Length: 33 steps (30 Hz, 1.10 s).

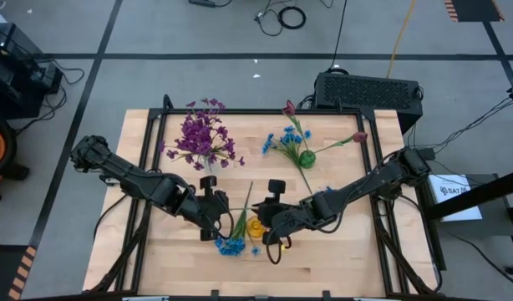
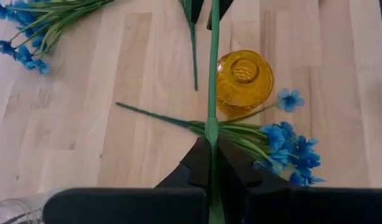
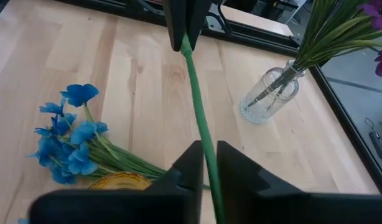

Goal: Sort flowers into vase by color
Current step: Put the red flower into the green vase

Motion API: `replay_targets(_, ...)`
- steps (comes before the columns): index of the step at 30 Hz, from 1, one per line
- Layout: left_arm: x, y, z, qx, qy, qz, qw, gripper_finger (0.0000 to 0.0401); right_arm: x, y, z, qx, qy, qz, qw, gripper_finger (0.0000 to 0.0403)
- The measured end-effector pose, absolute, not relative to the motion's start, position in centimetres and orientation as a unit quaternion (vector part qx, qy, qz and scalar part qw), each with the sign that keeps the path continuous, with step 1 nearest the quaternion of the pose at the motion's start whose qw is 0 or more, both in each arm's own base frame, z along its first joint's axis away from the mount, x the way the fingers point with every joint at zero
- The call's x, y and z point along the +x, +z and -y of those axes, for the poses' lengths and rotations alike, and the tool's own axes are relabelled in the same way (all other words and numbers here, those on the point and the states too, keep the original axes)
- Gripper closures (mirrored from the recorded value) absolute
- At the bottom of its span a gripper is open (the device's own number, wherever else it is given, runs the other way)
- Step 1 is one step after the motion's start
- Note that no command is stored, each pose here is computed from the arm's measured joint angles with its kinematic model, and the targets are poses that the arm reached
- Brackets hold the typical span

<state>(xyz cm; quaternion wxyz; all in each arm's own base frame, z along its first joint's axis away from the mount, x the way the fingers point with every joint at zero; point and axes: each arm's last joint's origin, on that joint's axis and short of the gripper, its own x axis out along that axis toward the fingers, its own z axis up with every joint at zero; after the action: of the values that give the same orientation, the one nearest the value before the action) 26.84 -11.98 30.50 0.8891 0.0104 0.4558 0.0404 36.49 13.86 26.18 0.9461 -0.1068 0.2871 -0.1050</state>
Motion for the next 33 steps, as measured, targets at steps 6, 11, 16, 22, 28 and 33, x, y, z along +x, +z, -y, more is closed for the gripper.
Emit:
replay_targets(6, 26.8, 30.5, 11.9, 0.014, 0.046, -0.454, 0.89, 0.0365, 36.5, 26.1, -13.8, -0.105, -0.096, -0.291, 0.946, 0.0398)
replay_targets(11, 27.1, 30.6, 12.0, 0.014, 0.046, -0.441, 0.896, 0.0319, 36.4, 26.0, -13.7, -0.108, -0.096, -0.299, 0.943, 0.0401)
replay_targets(16, 27.0, 30.8, 12.1, 0.035, 0.047, -0.433, 0.9, 0.0253, 35.4, 26.6, -13.3, -0.105, -0.101, -0.32, 0.936, 0.0402)
replay_targets(22, 26.9, 33.6, 12.5, 0.029, 0.049, -0.393, 0.918, 0.021, 32.1, 29.1, -13.2, -0.063, -0.091, -0.351, 0.93, 0.0402)
replay_targets(28, 25.7, 37.8, 14.1, 0.019, 0.031, -0.316, 0.948, 0.0207, 27.0, 32.1, -14.9, -0.074, -0.084, -0.347, 0.931, 0.0403)
replay_targets(33, 23.7, 40.2, 16.0, 0.046, 0.061, -0.22, 0.973, 0.0207, 22.1, 34.7, -15.7, -0.08, -0.11, -0.305, 0.943, 0.0403)
